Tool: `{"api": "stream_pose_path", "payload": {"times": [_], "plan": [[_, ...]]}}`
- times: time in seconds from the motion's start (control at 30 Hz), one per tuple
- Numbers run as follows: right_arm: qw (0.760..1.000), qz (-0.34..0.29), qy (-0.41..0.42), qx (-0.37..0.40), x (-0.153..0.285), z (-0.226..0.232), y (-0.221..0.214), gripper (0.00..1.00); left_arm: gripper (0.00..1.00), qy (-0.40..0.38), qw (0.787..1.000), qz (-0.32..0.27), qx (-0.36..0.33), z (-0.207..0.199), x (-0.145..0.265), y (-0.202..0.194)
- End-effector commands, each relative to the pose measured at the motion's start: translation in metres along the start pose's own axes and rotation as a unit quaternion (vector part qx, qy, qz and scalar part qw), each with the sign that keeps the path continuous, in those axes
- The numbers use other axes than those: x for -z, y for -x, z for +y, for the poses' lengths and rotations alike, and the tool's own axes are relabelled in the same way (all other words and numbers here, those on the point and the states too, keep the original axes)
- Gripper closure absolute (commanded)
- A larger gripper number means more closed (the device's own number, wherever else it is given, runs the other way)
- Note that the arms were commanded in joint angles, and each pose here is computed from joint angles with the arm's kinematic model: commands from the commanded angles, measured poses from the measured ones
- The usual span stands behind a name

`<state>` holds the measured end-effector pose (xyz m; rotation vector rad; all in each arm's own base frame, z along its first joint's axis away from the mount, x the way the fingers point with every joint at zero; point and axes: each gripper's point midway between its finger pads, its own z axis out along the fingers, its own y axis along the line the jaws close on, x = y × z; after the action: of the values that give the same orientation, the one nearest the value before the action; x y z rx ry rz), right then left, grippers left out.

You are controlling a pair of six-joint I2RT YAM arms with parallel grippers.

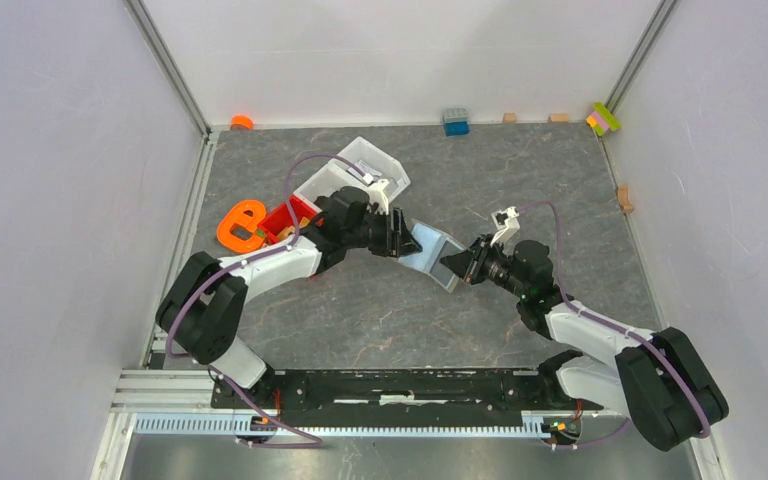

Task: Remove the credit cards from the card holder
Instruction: Remove the credit card from the card holder.

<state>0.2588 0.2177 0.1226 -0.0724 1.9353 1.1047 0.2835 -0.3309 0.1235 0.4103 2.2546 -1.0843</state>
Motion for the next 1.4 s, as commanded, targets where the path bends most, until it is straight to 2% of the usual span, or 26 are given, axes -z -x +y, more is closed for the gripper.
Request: {"api": "stream_pose_path", "payload": {"times": [0.0,0.2,0.4,0.5,0.63,0.77,0.87,0.97,1.0,1.07,1.23,1.37], "plan": [[0.999,-0.023,0.023,0.017,-0.004,0.014,0.020,1.00,0.42,-0.049,0.998,-0.046,0.007,-0.023,0.010,0.028],[0.999,-0.024,0.025,0.017,-0.004,0.015,0.021,1.00,0.46,-0.078,0.996,-0.027,0.017,-0.029,0.004,0.023],[0.999,-0.023,0.027,0.014,-0.004,0.015,0.020,1.00,0.58,-0.116,0.993,-0.026,0.015,-0.041,0.005,0.022],[0.999,-0.023,0.033,0.012,-0.004,0.017,0.020,1.00,0.58,-0.146,0.989,-0.008,0.021,-0.050,0.002,0.018],[0.999,-0.022,0.042,0.010,-0.004,0.019,0.020,1.00,0.56,-0.140,0.990,0.002,0.026,-0.047,-0.004,0.015],[0.999,-0.021,0.048,0.009,-0.004,0.021,0.020,1.00,0.66,-0.099,0.995,-0.002,0.023,-0.035,-0.004,0.015],[0.998,-0.020,0.055,0.012,-0.004,0.024,0.020,0.98,0.80,-0.079,0.997,-0.001,0.024,-0.027,-0.006,0.014],[0.997,-0.017,0.068,0.016,-0.004,0.027,0.018,0.79,0.93,-0.079,0.996,-0.005,0.030,-0.027,-0.004,0.016],[0.997,-0.016,0.071,0.017,-0.004,0.028,0.017,0.69,0.95,-0.081,0.996,-0.010,0.033,-0.027,-0.003,0.018],[0.997,-0.011,0.069,0.017,-0.005,0.025,0.014,0.56,0.97,-0.085,0.995,-0.022,0.042,-0.026,0.001,0.021],[0.997,-0.010,0.069,0.022,-0.006,0.024,0.013,0.44,0.98,-0.094,0.991,-0.062,0.070,-0.017,0.015,0.035],[0.997,-0.021,0.070,0.028,-0.003,0.025,0.016,0.41,0.98,-0.100,0.987,-0.084,0.089,-0.011,0.024,0.041]]}}
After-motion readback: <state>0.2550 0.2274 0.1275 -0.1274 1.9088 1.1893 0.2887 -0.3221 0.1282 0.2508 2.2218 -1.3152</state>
